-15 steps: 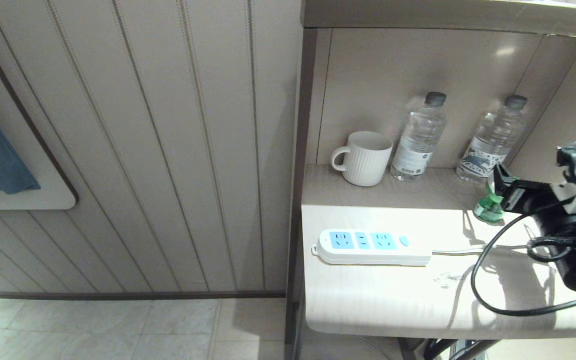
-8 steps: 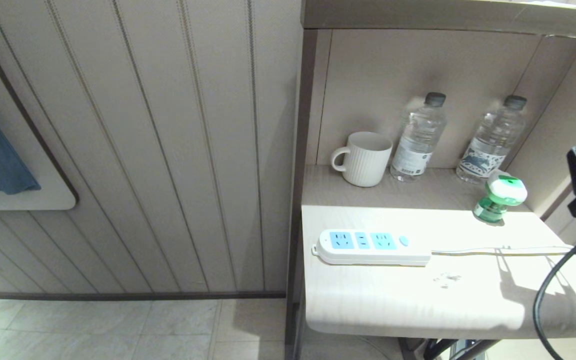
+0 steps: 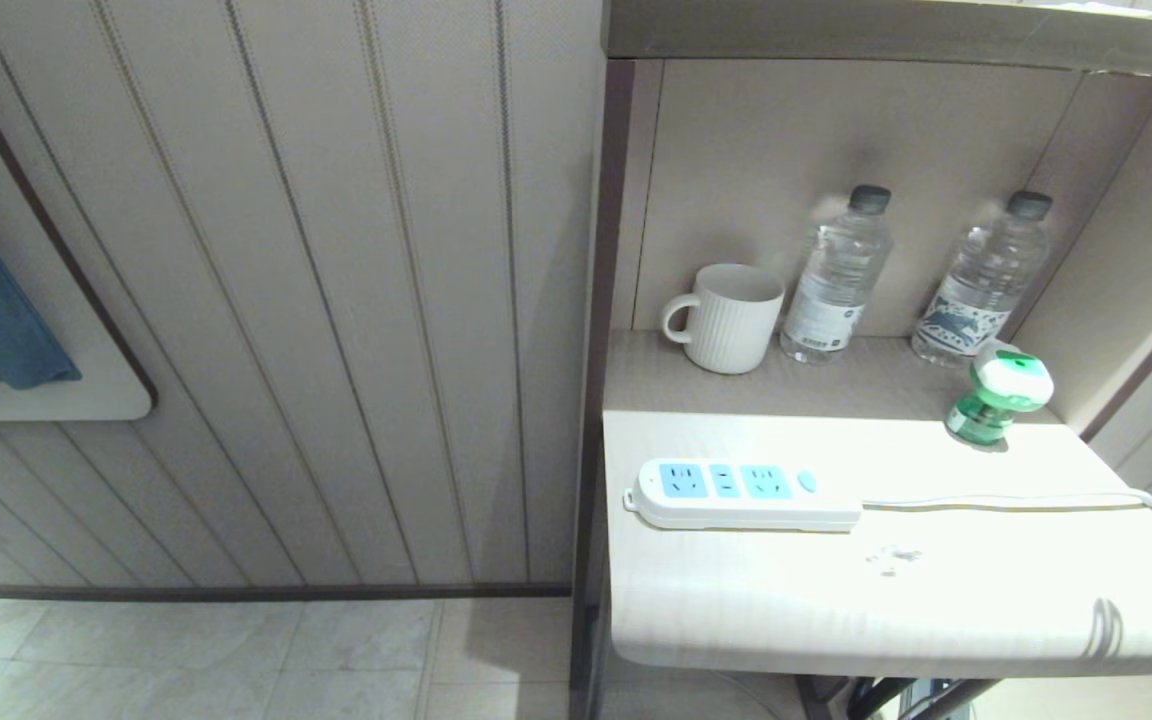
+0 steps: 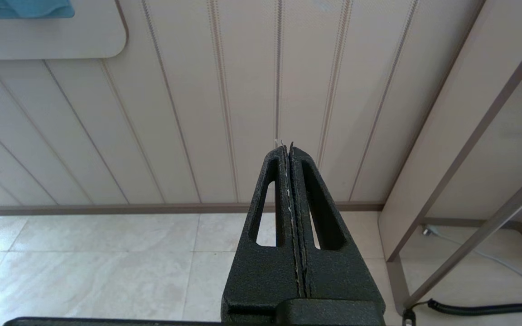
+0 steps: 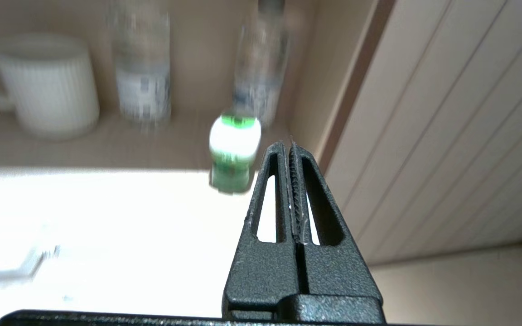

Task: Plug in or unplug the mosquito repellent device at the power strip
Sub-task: Pick up the mosquito repellent liquid

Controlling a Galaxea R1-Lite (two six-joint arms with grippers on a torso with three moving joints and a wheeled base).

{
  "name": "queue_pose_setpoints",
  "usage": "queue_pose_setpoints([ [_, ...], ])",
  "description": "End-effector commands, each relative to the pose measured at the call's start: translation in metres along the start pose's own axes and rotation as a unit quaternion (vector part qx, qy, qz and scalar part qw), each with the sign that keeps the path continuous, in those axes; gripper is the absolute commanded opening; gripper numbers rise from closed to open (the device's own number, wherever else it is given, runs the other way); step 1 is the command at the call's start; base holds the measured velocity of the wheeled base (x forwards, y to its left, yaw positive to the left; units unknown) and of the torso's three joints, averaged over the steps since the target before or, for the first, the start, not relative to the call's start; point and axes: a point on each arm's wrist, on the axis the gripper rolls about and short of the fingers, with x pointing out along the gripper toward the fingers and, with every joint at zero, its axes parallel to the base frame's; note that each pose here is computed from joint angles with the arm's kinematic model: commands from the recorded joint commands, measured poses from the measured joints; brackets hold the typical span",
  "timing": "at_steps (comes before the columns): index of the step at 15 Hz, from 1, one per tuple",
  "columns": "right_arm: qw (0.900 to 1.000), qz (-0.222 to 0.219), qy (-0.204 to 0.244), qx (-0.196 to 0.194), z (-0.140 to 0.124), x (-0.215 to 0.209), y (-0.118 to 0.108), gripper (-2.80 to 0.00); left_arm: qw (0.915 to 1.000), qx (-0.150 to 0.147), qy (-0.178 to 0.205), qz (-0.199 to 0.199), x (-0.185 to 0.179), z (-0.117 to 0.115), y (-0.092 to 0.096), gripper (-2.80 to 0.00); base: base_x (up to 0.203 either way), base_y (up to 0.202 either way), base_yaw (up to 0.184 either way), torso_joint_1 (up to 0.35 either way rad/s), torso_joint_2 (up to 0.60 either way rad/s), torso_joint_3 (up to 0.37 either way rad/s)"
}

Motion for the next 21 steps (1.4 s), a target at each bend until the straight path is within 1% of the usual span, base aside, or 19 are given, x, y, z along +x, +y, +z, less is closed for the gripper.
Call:
queue_pose_setpoints([
  [1, 0.998, 0.04, 0.052, -0.007, -0.015, -0.04, -0.013, -2.8, 1.0, 0.0, 0.001, 0.0, 0.0, 0.0, 0.0, -2.8, 0.0, 0.0, 0.0, 0.0, 0.0, 0.0],
  [2, 0.995, 0.076, 0.071, -0.005, -0.031, -0.05, -0.013, -2.8, 1.0, 0.0, 0.001, 0.0, 0.0, 0.0, 0.0, -2.8, 0.0, 0.0, 0.0, 0.0, 0.0, 0.0],
  [3, 0.991, 0.098, 0.092, -0.006, -0.049, -0.06, -0.013, -2.8, 1.0, 0.0, 0.001, 0.0, 0.0, 0.0, 0.0, -2.8, 0.0, 0.0, 0.0, 0.0, 0.0, 0.0],
  [6, 0.983, 0.134, 0.126, -0.005, -0.097, -0.09, -0.012, -2.8, 1.0, 0.0, 0.001, 0.0, 0.0, 0.0, 0.0, -2.8, 0.0, 0.0, 0.0, 0.0, 0.0, 0.0],
  [8, 0.982, 0.143, 0.126, -0.003, -0.111, -0.105, -0.013, -2.8, 1.0, 0.0, 0.001, 0.0, 0.0, 0.0, 0.0, -2.8, 0.0, 0.0, 0.0, 0.0, 0.0, 0.0],
  [9, 0.981, 0.146, 0.128, 0.0, -0.116, -0.11, -0.013, -2.8, 1.0, 0.0, 0.001, 0.0, 0.0, 0.0, 0.0, -2.8, 0.0, 0.0, 0.0, 0.0, 0.0, 0.0],
  [10, 0.983, 0.143, 0.118, 0.004, -0.118, -0.115, -0.014, -2.8, 1.0, 0.0, 0.001, 0.0, 0.0, 0.0, 0.0, -2.8, 0.0, 0.0, 0.0, 0.0, 0.0, 0.0],
  [12, 0.984, 0.138, 0.112, 0.009, -0.126, -0.124, -0.015, -2.8, 1.0, 0.0, 0.001, 0.0, 0.0, 0.0, 0.0, -2.8, 0.0, 0.0, 0.0, 0.0, 0.0, 0.0],
  [13, 0.984, 0.136, 0.113, 0.019, -0.129, -0.127, -0.016, -2.8, 1.0, 0.0, 0.001, 0.0, 0.0, 0.0, 0.0, -2.8, 0.0, 0.0, 0.0, 0.0, 0.0, 0.0],
  [14, 0.983, 0.134, 0.117, 0.035, -0.13, -0.127, -0.016, -2.8, 1.0, 0.0, 0.001, 0.0, 0.0, 0.0, 0.0, -2.8, 0.0, 0.0, 0.0, 0.0, 0.0, 0.0],
  [19, 0.983, 0.131, 0.119, 0.04, -0.13, -0.127, -0.016, -2.8, 1.0, 0.0, 0.001, 0.0, 0.0, 0.0, 0.0, -2.8, 0.0, 0.0, 0.0, 0.0, 0.0, 0.0],
  [21, 0.983, 0.127, 0.122, 0.057, -0.13, -0.127, -0.016, -2.8, 1.0, 0.0, 0.001, 0.0, 0.0, 0.0, 0.0, -2.8, 0.0, 0.0, 0.0, 0.0, 0.0, 0.0],
])
